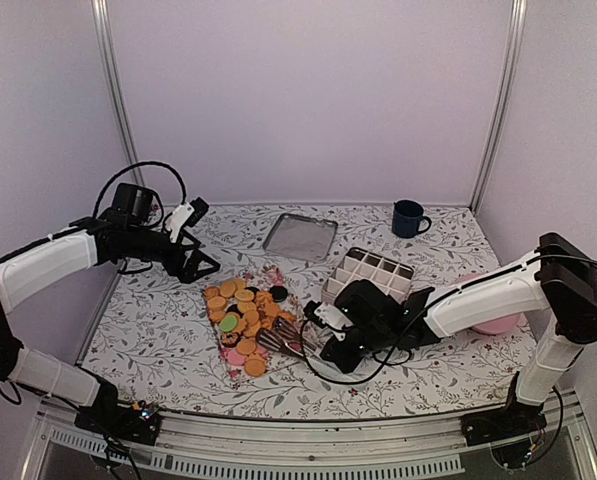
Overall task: Pack the cookies
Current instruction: Pick up the clamp from the plate, then pass from the right arm to the left
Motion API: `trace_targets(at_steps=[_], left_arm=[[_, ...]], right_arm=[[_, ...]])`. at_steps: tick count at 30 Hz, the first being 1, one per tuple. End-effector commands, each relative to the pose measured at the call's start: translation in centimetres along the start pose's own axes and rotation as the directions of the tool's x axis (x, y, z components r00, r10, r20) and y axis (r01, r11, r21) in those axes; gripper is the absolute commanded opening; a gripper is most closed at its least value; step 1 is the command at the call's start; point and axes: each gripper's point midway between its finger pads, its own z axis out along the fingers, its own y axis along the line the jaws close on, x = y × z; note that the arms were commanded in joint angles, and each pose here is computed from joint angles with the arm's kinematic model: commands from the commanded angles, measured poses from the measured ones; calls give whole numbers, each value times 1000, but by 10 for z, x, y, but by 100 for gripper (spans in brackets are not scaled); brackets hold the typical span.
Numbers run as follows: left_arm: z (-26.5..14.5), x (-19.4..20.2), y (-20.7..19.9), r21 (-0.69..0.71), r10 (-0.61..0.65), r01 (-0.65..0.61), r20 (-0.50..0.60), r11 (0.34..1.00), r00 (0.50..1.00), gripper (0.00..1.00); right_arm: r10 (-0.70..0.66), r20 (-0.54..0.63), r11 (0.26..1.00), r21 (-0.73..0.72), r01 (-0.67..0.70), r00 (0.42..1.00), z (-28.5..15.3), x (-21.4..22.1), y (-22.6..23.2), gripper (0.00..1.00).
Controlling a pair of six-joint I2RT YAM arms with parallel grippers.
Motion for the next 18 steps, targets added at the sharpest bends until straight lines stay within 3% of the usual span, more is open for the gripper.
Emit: trace_targets(at_steps=[1, 8, 18], left_arm=[[7, 14, -50, 232, 65, -58, -22, 971, 998, 99], [21, 20, -108, 403, 248, -195, -83, 894, 965, 97], [18, 4, -138, 507, 414, -340, -37, 792, 909, 72]], right_arm=[[-48, 19, 997, 54, 47, 999, -3, -18, 0, 0], [-157, 11, 979, 134, 154, 988, -15, -40, -1, 0], [-366, -21, 883, 309, 354, 931, -34, -71, -3, 0]])
